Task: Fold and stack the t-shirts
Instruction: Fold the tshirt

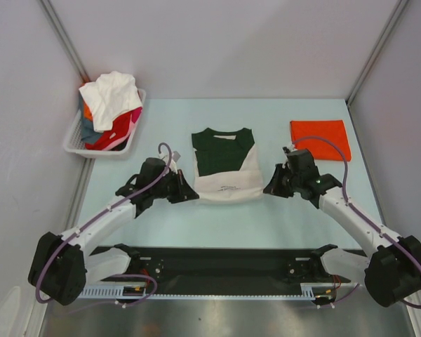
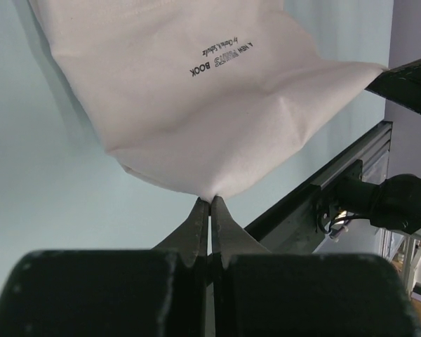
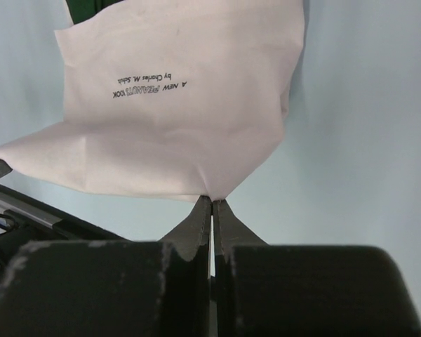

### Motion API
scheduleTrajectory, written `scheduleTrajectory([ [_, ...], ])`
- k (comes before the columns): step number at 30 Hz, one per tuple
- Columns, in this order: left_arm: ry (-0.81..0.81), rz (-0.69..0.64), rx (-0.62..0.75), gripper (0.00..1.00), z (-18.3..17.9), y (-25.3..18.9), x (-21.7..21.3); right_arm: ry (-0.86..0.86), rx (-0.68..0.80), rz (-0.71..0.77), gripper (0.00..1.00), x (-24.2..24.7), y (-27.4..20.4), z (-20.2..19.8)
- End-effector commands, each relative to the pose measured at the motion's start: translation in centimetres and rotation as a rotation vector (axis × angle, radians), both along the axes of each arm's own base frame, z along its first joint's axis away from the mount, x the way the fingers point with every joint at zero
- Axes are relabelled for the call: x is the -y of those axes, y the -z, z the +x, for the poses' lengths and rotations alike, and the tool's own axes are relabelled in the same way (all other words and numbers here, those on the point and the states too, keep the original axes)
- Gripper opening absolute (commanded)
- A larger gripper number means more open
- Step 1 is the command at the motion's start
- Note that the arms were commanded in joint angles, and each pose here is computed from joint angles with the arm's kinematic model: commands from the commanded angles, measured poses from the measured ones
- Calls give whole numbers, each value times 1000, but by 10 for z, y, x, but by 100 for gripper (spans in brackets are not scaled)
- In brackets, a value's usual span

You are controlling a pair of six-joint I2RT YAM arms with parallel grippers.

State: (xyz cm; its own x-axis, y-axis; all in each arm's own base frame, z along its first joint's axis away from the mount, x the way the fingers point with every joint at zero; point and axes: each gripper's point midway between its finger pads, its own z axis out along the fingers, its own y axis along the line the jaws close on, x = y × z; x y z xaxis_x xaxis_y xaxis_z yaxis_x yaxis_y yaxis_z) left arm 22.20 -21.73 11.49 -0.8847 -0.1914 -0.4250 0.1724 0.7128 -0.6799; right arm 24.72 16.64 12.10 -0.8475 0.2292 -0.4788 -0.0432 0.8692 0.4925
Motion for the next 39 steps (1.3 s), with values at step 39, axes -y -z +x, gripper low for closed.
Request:
scheduleTrajectory([
  [39,-37,-124,149,0,1,-71,-6,-47,102,84,0,-12,-58,0],
])
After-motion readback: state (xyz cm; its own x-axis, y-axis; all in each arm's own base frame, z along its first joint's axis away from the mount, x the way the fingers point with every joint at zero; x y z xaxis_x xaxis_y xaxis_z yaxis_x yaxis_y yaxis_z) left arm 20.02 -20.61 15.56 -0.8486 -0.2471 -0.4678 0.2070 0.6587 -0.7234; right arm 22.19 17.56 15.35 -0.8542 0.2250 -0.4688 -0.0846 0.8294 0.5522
